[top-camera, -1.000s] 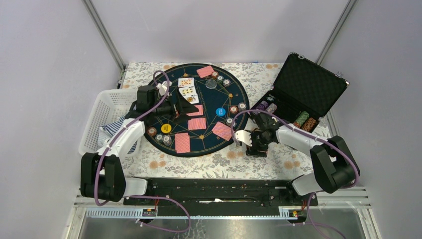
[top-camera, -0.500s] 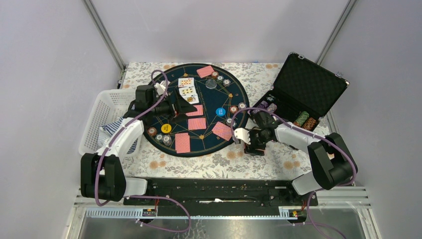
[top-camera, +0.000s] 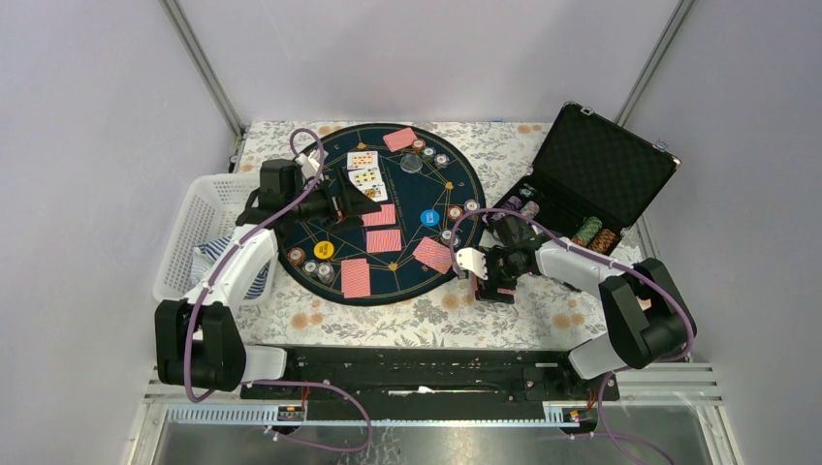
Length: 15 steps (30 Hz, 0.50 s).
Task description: Distribute texas hold em gaming equipment
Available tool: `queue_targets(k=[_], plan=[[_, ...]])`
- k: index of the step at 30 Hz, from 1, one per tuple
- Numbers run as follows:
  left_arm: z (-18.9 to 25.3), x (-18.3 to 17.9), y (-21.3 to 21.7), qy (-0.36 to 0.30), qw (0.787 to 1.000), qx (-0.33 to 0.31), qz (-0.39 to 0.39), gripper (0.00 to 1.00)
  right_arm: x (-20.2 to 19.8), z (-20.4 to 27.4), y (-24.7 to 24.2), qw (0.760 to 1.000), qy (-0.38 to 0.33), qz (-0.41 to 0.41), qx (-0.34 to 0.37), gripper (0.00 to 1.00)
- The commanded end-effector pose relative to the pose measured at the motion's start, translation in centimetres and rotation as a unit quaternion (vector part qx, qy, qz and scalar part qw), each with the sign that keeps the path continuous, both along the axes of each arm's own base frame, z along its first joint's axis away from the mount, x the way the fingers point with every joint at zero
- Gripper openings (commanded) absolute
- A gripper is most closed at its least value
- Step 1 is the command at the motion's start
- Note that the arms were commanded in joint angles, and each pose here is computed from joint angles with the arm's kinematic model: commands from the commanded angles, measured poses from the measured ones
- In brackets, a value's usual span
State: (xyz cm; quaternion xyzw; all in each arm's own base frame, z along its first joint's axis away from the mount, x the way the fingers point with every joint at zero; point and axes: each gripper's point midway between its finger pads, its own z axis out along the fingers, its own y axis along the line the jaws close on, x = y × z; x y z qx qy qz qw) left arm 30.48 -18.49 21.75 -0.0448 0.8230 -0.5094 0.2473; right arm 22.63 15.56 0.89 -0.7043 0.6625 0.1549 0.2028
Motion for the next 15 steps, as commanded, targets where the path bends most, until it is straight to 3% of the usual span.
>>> queue_targets(k=[1, 4, 10, 15], plan=[[1.7, 1.0, 0.4, -0.038, 0.999, 0.012, 0.004, 0.99, -0.5, -1.4, -1.2, 1.000, 0.001, 0.010, -0.029, 0.91], [1.6, 1.1, 0.5, -0.037, 0.999, 0.014, 0.003, 0.99, -0.6, -1.2, -1.2, 1.000, 0.001, 0.009, -0.027, 0.99], [2.2, 2.2, 1.7, -0.055, 0.997, 0.043, 0.021, 0.99, 0.0, 0.5, -0.7, 1.000, -0.004, -0.005, -0.014, 1.00], [2.7, 5.6, 5.3, -0.104, 0.977, 0.173, 0.075, 0.99, 1.1, 4.8, 0.9, 0.999, -0.022, -0.032, 0.031, 1.00]])
